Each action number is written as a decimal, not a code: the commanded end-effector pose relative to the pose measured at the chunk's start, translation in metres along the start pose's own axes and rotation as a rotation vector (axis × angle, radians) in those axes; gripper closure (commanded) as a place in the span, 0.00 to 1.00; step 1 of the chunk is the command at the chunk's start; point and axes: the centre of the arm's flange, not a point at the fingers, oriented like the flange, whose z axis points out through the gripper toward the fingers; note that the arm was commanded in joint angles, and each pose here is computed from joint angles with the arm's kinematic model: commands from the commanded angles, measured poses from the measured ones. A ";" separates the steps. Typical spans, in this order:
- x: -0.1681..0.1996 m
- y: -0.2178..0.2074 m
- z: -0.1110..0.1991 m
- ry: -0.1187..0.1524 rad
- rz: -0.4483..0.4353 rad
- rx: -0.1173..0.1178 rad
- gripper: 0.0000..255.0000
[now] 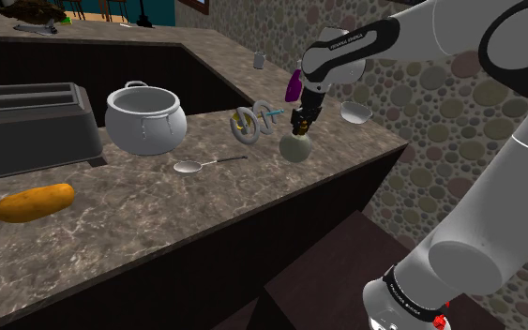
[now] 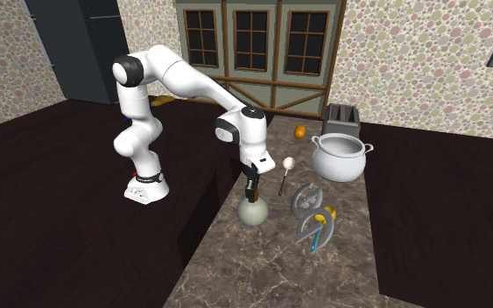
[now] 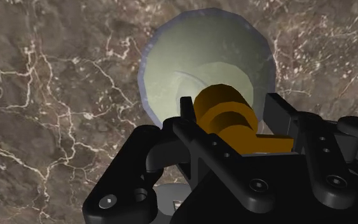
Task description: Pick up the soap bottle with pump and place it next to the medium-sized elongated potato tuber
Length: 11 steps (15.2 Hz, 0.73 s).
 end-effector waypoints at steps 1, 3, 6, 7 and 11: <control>0.000 0.000 0.001 -0.002 0.000 0.000 1.00; 0.000 0.000 0.001 -0.002 0.000 0.000 1.00; 0.000 0.000 -0.004 -0.002 0.000 0.000 1.00; 0.000 0.000 -0.010 -0.002 0.000 0.000 1.00; 0.000 -0.001 -0.031 -0.002 0.000 0.000 1.00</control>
